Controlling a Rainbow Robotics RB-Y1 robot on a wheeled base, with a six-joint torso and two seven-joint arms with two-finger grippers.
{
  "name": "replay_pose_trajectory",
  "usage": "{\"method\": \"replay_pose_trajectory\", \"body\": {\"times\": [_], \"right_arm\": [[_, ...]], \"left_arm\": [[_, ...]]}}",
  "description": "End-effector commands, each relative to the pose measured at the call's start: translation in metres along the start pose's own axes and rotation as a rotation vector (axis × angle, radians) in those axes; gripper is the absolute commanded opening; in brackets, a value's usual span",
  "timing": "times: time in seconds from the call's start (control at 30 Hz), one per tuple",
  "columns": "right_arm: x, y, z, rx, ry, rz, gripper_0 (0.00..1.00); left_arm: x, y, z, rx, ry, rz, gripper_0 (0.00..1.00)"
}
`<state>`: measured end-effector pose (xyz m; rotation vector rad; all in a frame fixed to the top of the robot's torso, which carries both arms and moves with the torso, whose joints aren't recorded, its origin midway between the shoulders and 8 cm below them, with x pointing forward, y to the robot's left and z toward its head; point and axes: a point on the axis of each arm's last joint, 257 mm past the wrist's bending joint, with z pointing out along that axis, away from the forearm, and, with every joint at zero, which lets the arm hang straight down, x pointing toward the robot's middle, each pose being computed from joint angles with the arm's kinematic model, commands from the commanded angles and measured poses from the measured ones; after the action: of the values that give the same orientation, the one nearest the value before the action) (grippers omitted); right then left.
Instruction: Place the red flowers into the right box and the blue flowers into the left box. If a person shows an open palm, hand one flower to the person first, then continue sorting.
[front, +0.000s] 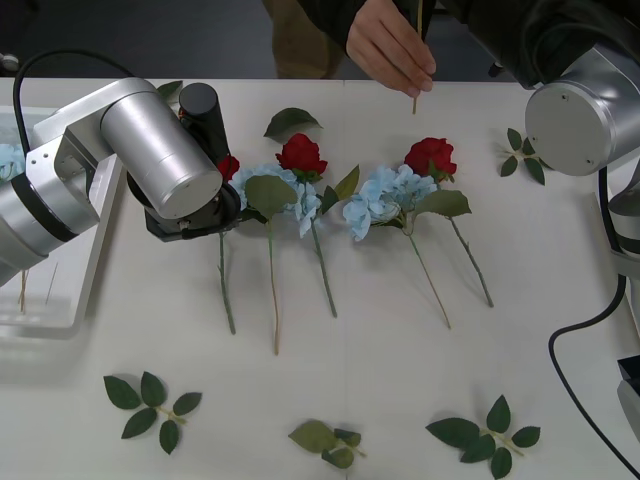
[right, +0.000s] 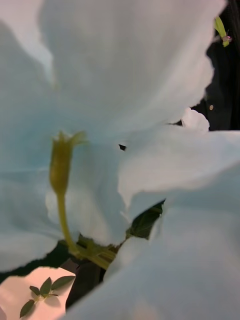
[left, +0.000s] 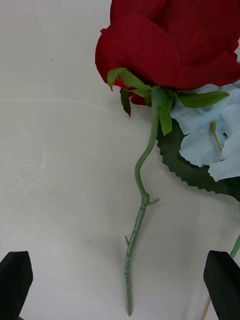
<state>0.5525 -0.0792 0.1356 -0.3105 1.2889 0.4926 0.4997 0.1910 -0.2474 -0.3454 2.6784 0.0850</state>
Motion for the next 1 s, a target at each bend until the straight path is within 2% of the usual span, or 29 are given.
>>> {"method": "replay_pose_trajectory", "body": {"times": [0.03, 0.1, 0.13, 0.17, 0.2, 0.27, 0.33, 0.4, 0.53, 0.8, 1.0], "right_arm": [[-0.04, 0.036, 0.0, -0.068, -0.086, -0.012, 0.0], [-0.04, 0.037, 0.0, -0.07, -0.087, -0.011, 0.03], [-0.041, 0.037, 0.0, -0.07, -0.088, -0.011, 0.1], [-0.04, 0.037, 0.0, -0.07, -0.086, -0.01, 0.23], [-0.04, 0.037, 0.0, -0.071, -0.086, -0.01, 0.45], [-0.04, 0.037, 0.0, -0.072, -0.086, -0.009, 0.73], [-0.04, 0.038, 0.0, -0.074, -0.085, -0.006, 0.91], [-0.04, 0.038, 0.0, -0.076, -0.085, -0.005, 0.99], [-0.04, 0.039, -0.001, -0.081, -0.079, -0.002, 1.0], [-0.007, 0.032, -0.042, -0.096, 0.158, -0.079, 1.0], [0.006, 0.029, -0.076, -0.13, 0.217, -0.064, 1.0]], "left_arm": [[0.006, -0.007, 0.003, 0.012, 0.002, -0.001, 1.0], [0.006, -0.007, 0.003, 0.014, 0.003, -0.001, 1.0], [0.007, -0.007, 0.003, 0.013, 0.003, 0.0, 1.0], [0.007, -0.007, 0.003, 0.012, 0.003, 0.0, 1.0], [0.007, -0.007, 0.003, 0.013, 0.003, 0.0, 1.0], [0.007, -0.007, 0.003, 0.012, 0.004, 0.0, 1.0], [0.007, -0.008, 0.002, 0.014, 0.003, 0.001, 1.0], [0.007, -0.007, 0.003, 0.013, 0.005, -0.001, 1.0], [0.007, -0.007, 0.003, 0.013, 0.005, -0.003, 1.0], [0.008, -0.008, 0.003, 0.016, 0.008, -0.005, 1.0], [0.009, -0.008, 0.003, 0.015, 0.01, -0.007, 1.0]]}}
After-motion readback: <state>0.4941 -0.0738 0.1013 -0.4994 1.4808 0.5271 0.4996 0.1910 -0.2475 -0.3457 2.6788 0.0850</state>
